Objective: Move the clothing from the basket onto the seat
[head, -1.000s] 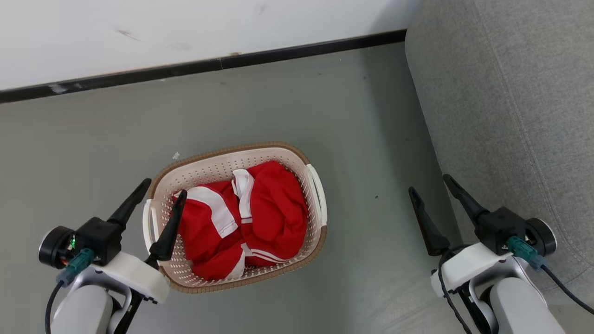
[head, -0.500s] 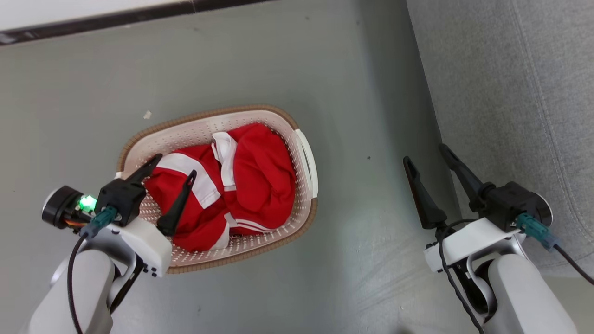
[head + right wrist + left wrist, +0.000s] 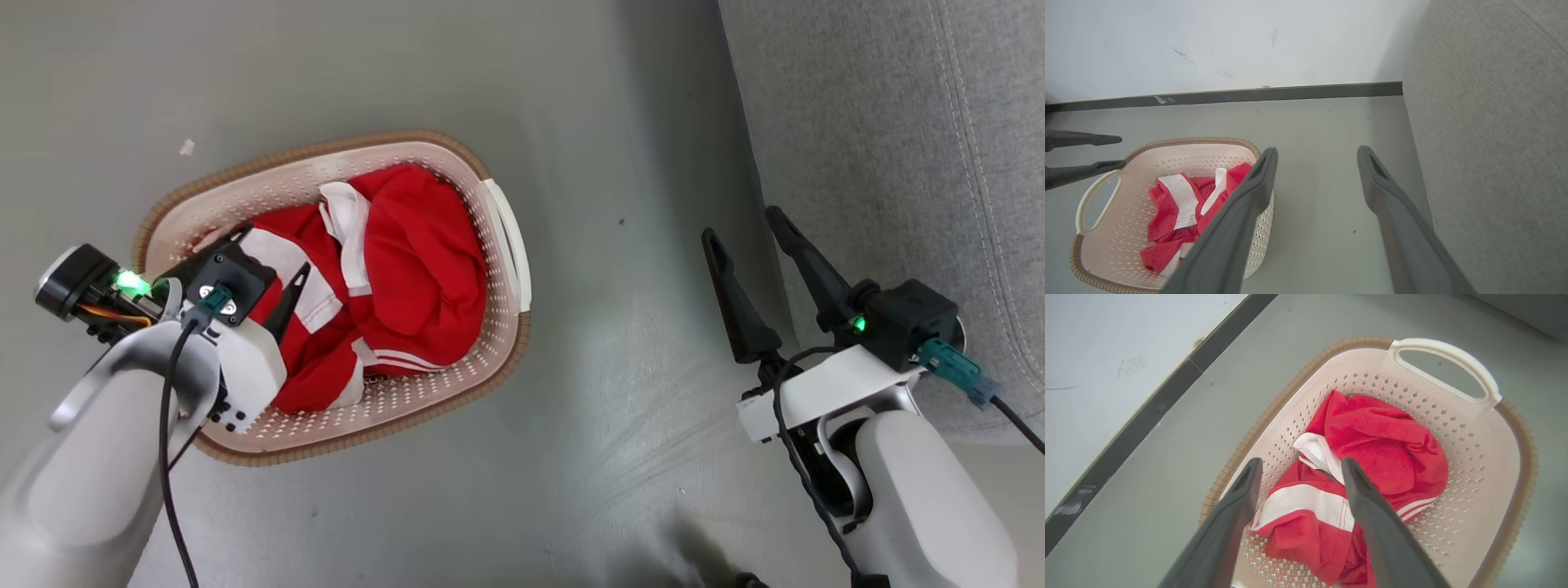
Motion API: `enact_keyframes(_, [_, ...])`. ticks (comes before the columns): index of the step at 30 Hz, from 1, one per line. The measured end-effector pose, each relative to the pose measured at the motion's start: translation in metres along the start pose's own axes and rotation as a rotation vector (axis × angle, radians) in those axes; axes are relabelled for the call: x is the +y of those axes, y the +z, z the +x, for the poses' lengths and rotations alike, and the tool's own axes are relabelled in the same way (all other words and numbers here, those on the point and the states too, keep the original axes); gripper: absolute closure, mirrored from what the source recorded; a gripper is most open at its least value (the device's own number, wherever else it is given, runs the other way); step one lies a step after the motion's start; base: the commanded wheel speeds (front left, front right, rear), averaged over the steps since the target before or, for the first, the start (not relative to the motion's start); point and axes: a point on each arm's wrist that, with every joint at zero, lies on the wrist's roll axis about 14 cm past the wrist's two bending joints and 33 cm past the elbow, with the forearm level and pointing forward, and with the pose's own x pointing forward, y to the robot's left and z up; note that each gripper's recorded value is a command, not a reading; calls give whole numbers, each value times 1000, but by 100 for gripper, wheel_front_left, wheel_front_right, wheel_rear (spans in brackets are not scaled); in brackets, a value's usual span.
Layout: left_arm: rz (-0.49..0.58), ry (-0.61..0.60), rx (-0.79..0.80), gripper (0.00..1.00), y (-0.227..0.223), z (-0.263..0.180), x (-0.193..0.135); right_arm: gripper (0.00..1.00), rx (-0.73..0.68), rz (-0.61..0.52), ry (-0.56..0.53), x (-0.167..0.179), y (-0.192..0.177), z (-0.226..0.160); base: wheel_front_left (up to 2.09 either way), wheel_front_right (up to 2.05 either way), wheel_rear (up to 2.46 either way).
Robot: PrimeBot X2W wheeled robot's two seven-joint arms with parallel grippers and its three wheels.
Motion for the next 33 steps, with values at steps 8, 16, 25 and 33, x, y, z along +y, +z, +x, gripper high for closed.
enact_keyframes(8, [46, -29, 140, 0, -31, 25, 2, 0, 9, 9, -4, -4, -7, 9, 0, 0, 0])
enact_keyframes(16, [53, -20, 292, 0, -71, 39, 14, 0, 25, 10, -20, -13, -16, 14, 0, 0, 0])
enact_keyframes(25, [61, -57, 363, 0, -93, 53, 6, 0, 42, 16, -44, -22, -22, 14, 0, 0, 0])
enact_keyframes(33, [60, -66, 378, 0, -97, 64, 6, 0, 45, 14, -51, -26, -23, 15, 0, 0, 0])
